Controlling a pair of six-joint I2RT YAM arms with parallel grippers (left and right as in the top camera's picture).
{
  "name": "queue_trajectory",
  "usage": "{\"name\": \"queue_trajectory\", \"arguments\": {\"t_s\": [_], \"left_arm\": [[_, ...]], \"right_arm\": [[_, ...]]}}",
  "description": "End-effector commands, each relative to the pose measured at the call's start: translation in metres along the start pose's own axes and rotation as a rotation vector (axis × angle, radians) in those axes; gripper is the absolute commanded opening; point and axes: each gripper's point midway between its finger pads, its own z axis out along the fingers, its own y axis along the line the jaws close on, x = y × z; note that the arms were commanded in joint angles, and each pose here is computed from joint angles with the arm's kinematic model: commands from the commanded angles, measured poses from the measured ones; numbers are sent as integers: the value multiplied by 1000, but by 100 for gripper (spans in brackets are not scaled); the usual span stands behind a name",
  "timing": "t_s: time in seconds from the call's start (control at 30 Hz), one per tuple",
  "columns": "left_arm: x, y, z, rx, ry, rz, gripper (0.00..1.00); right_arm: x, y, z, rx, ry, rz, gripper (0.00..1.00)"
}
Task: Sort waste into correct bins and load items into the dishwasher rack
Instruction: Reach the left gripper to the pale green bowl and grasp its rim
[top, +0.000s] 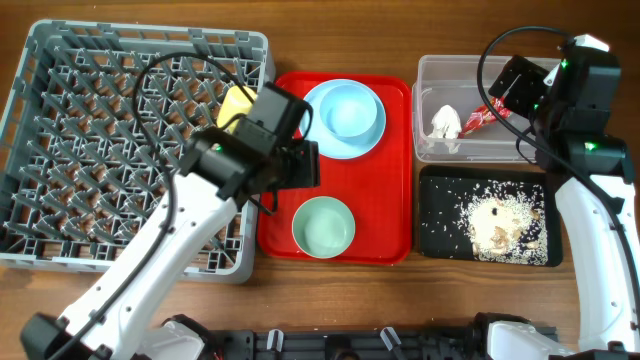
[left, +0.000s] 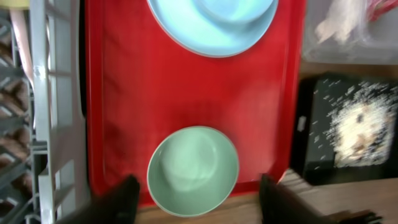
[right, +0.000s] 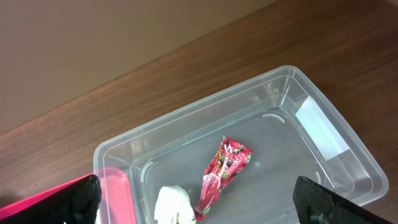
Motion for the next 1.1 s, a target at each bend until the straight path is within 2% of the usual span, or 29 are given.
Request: {"name": "queue_trajectory", "arguments": {"t_s": [0.0,0.1,0.3,0.43,0.53,0.6,0.83,0.93,1.07], "left_arm": [[22,-7,24,-54,89,49,42],[45,-26,46,-69,159,129,39],[88,-54,96,-112,269,229,43],[106,-57,119,-147,323,268,43],[113,-55,127,-165,344,279,41],[118,-57,130,-169,352,291,37],[127,-51,148,-240,333,302,36],[127,-50,148,-244,331,297,28],[128,-49,149,-248,333,290,25]], "right_arm": [[1,1,1,-7,4,-14,100],[1,1,1,-7,4,-15,100],[1,1,1,-7,4,-15,100],[1,1,1,-7,4,-14,100],[1,1,1,-7,4,-15,100],[1,1,1,-7,4,-15,100],[1,1,1,-7,4,-15,100],[1,1,1,-7,4,-15,100],[1,1,1,-7,4,-15,100]]}}
